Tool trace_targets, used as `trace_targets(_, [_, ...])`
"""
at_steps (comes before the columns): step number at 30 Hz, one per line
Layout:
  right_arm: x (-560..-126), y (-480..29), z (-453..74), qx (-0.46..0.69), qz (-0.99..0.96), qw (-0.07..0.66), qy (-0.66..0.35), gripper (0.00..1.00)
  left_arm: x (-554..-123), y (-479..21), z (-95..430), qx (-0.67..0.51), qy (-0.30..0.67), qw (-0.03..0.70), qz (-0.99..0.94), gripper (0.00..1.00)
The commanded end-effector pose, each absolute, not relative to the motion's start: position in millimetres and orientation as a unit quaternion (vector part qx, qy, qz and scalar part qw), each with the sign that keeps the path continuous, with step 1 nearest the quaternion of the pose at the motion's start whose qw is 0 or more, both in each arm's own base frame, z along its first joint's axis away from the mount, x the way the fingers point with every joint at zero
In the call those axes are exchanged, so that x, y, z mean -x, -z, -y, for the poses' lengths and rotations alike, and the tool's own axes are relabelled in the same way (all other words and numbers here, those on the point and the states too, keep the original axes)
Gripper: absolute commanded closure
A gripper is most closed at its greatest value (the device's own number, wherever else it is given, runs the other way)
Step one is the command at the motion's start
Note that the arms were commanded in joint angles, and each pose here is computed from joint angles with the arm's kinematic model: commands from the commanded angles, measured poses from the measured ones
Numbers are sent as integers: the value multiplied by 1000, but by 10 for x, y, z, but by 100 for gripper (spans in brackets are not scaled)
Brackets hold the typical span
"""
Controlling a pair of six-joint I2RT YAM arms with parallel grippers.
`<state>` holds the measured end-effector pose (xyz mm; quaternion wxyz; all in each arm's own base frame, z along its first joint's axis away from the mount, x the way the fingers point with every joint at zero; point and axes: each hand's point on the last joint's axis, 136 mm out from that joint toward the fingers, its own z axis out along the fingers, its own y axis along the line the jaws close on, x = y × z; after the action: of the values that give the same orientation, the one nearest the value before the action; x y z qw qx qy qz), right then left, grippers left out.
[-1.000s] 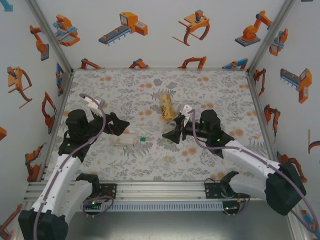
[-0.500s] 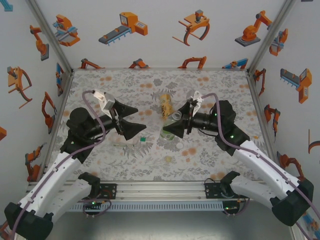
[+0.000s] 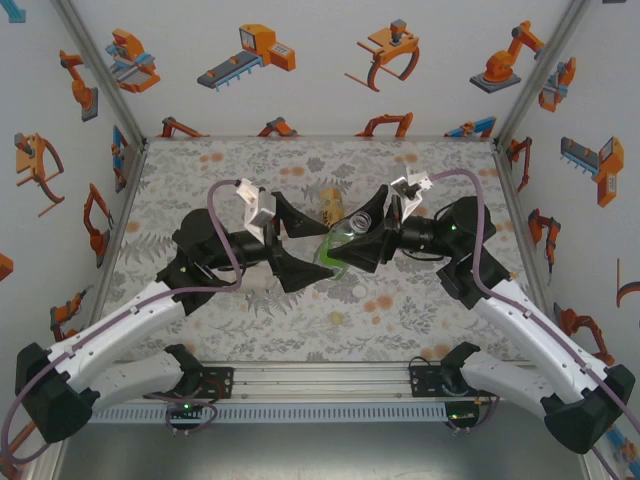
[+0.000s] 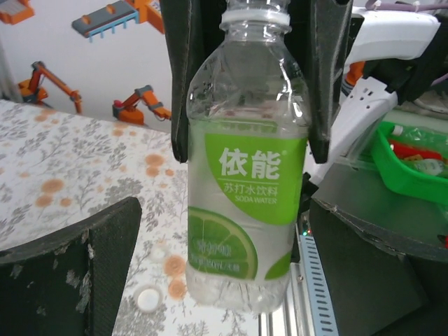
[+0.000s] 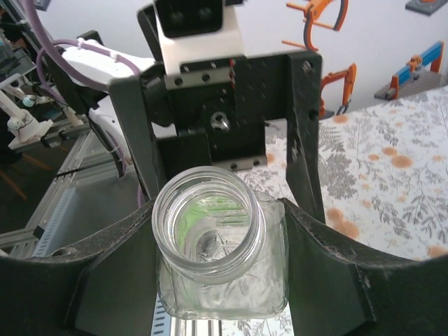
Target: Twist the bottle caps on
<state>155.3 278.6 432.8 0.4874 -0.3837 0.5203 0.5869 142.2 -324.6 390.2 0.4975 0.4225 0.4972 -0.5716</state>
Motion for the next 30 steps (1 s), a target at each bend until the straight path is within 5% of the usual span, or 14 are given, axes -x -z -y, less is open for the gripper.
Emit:
trace_targets(1, [-1348, -4680, -2688, 399, -473, 510, -597, 60, -1313, -4183, 3374, -437, 583, 517, -449, 2])
trace_targets(12, [-1274, -4726, -2637, 408, -467, 518, -590, 61, -1140, -4174, 3752, -460, 618, 479, -421, 8])
trace_targets(30, [-1250, -4719, -2605, 411, -471, 524, -579, 63, -1113, -4153, 3784, -462, 621, 476, -418, 44])
